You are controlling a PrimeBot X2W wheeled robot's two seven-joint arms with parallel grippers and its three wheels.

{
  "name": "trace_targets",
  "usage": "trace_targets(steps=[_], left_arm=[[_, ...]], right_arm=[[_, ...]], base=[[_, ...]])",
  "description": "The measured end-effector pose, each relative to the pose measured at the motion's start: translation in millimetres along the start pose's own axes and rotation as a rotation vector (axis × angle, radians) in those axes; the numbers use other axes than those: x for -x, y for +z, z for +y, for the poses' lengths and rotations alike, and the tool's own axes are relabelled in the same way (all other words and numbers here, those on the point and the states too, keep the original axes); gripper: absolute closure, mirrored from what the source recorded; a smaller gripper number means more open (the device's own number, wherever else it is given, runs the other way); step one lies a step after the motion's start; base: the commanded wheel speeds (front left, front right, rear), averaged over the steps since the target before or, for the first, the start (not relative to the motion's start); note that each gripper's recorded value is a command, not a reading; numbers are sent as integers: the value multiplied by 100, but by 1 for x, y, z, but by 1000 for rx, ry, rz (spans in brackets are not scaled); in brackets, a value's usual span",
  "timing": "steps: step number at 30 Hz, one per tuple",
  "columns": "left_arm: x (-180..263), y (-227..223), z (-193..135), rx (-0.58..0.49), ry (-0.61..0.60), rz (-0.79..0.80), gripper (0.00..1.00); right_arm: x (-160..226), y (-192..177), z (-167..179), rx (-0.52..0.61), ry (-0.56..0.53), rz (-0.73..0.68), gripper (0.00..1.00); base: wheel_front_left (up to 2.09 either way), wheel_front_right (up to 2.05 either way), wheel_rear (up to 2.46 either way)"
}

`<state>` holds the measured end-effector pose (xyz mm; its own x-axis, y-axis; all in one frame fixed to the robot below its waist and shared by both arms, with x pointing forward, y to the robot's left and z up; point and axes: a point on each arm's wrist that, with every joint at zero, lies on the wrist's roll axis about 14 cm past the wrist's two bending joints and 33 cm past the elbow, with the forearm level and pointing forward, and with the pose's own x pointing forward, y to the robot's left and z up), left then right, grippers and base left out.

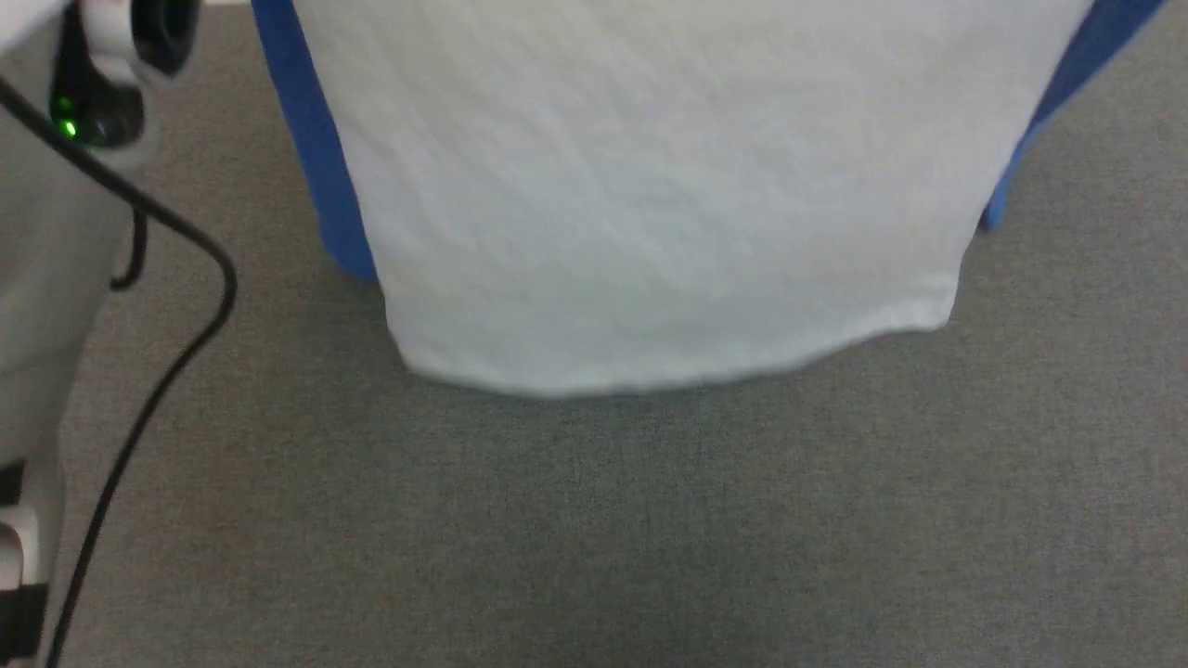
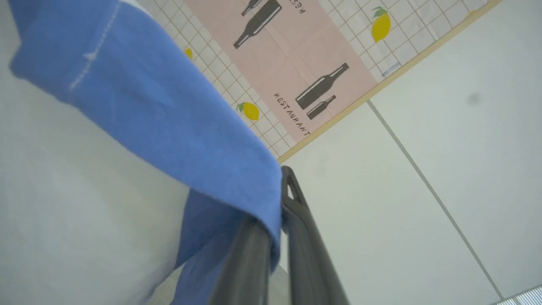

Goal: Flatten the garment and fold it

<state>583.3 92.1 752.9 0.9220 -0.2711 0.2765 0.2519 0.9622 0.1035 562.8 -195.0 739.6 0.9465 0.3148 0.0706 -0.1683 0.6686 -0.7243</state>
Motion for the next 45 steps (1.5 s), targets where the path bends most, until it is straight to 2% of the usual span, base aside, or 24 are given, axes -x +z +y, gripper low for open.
trace_targets(steps=[3,7,14,19,23,27,31,37,38,45], left_arm=[[-30,-4,14,-36,47,-23,100],[-63,1,28,-58,117,-111,100],[-91,-24,37,-90,176,-192,100],[-98,-74,41,-118,163,-160,100],[-93,-140,42,-114,134,-59,100],[-79,-204,39,-113,82,53,100],[-59,-245,30,-110,12,131,100],[-27,-245,13,-101,-75,139,100],[0,-241,2,-89,-103,160,100],[84,-244,-35,-11,-154,303,100]], right_arm=[[-36,-1,2,44,5,3,100],[-76,5,-17,101,-51,-28,100],[-122,-15,-21,180,-84,-33,100],[-147,-65,17,169,-12,29,100],[-156,-117,58,161,72,92,100],[-154,-163,105,138,179,137,100],[-140,-195,140,94,266,151,100],[-111,-195,148,17,310,109,100],[-88,-192,146,-14,322,105,100],[-28,-194,151,-112,332,175,100]], base=[[0,0,0],[0,0,0],[0,0,0],[0,0,0],[0,0,0],[0,0,0],[0,0,0],[0,0,0],[0,0,0],[0,0,0]])
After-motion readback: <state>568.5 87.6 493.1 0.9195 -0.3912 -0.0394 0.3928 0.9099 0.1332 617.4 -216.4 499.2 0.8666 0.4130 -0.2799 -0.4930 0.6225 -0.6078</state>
